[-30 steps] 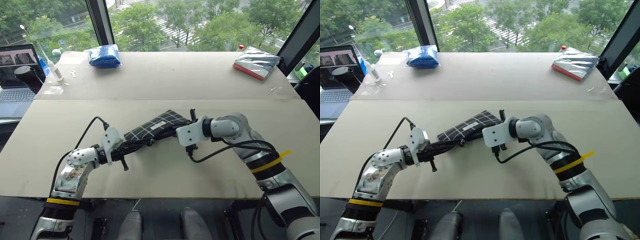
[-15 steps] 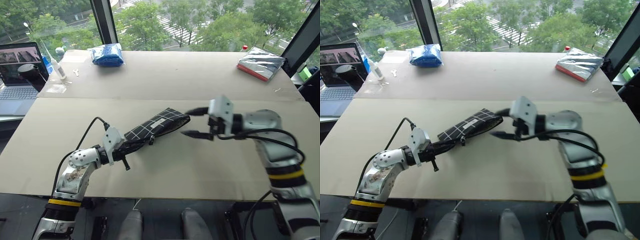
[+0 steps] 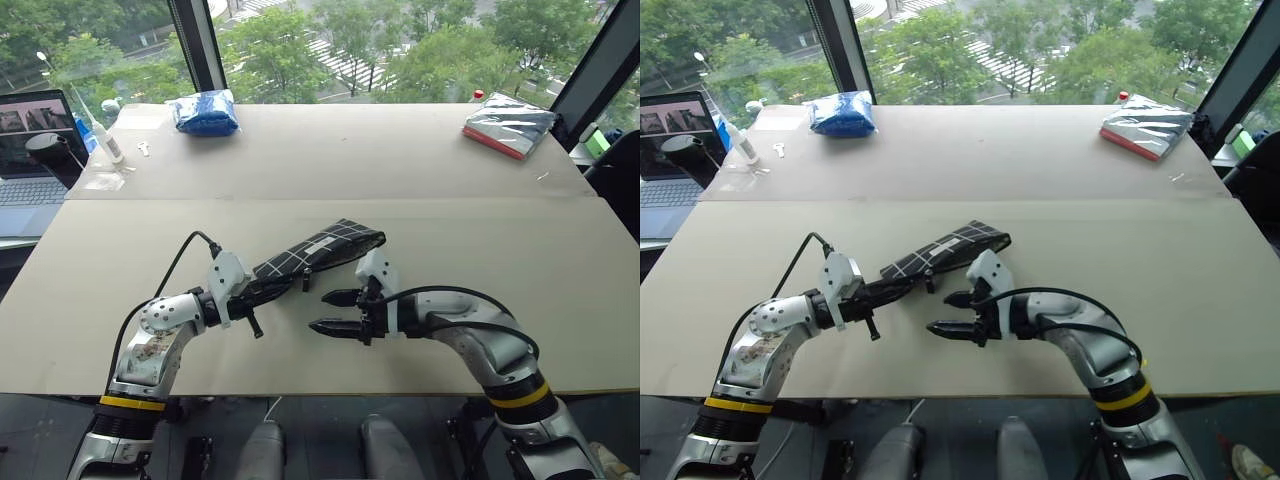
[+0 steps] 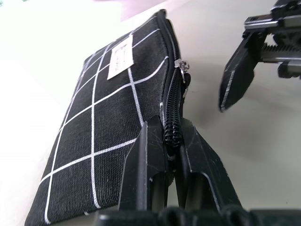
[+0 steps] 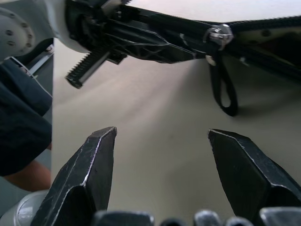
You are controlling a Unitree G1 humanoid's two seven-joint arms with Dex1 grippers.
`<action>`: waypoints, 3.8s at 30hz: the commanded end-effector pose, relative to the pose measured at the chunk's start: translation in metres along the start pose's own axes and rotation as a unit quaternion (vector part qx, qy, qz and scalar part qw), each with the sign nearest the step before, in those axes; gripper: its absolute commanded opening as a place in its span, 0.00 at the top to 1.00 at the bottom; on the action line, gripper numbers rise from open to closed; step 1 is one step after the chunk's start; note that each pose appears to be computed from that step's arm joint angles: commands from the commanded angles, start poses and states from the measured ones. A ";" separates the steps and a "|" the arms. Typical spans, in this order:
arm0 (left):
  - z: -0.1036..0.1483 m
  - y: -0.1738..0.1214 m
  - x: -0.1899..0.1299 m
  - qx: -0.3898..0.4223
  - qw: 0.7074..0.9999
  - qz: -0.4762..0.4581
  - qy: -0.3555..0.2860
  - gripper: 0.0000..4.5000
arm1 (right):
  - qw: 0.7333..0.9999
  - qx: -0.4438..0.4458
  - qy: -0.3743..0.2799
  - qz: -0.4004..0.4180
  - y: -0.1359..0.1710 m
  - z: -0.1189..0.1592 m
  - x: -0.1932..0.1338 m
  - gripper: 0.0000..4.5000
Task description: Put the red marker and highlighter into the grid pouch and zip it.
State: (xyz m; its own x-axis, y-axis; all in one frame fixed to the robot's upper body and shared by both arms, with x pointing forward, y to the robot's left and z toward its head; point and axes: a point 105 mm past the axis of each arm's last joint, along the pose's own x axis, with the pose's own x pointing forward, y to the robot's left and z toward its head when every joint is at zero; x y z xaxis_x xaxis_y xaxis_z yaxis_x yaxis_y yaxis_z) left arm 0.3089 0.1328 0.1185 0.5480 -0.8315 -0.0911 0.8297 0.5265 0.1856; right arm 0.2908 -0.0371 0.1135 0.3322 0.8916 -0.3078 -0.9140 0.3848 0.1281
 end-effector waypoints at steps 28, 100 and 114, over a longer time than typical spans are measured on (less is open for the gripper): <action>0.012 0.000 0.006 0.002 1.000 0.000 -0.028 1.00 | 0.997 -0.024 -0.067 -0.026 -0.016 0.046 0.029 0.98; 0.007 0.011 0.032 0.187 0.969 -0.161 -0.004 0.71 | 0.987 -0.049 -0.078 -0.130 -0.035 0.008 -0.199 0.37; 0.044 0.008 -0.023 -0.076 0.994 -0.080 -0.026 0.12 | 0.981 -0.048 -0.068 -0.174 -0.061 0.008 -0.217 0.37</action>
State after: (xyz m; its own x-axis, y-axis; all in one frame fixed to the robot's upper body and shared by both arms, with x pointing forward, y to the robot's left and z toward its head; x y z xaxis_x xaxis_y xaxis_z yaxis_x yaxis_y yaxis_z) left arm 0.2984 0.1359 0.1411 0.3352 -0.9344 -0.1209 0.9406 0.3246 0.0992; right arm 0.2748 -0.2464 0.1669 0.6343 0.7445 -0.2082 -0.7607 0.6490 0.0032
